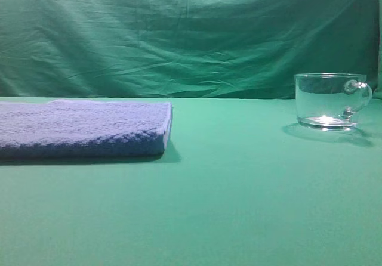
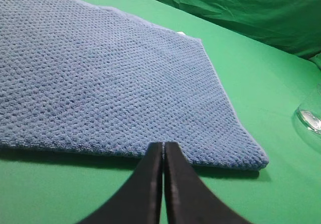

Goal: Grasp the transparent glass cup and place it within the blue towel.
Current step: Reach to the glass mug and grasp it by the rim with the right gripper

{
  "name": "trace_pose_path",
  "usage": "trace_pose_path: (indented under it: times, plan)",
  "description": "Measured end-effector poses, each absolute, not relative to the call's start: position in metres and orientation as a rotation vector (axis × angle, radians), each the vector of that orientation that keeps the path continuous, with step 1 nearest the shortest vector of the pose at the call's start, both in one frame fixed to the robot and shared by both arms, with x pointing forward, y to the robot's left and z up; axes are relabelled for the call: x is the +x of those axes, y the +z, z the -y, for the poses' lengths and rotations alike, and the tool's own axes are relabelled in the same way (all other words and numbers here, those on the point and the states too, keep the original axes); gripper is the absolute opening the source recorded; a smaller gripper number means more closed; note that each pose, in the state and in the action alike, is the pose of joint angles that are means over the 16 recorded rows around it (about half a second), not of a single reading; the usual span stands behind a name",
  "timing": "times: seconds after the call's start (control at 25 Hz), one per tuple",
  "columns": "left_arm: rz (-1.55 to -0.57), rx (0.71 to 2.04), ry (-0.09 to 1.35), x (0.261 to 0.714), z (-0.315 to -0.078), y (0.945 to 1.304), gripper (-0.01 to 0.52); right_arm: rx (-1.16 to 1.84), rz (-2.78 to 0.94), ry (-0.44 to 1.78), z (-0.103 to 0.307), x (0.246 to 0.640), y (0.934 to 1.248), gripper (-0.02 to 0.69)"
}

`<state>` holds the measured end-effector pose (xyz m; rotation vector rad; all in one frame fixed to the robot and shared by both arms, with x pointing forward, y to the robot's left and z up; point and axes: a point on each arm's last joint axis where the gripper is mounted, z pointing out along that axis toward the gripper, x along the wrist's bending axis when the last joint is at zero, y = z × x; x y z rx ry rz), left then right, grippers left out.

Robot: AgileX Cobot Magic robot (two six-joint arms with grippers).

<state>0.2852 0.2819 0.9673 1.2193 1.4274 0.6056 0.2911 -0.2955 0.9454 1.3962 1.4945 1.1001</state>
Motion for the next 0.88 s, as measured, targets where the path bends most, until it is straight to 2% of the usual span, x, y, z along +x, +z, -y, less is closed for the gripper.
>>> trace_pose_path:
  times: [0.88]
  plan:
    - [-1.427, 1.219, 0.606, 0.2852, -0.2819, 0.9673, 0.000, 1.398, -1.496, 1.099, 0.2955, 0.2911, 0.9452, 0.000]
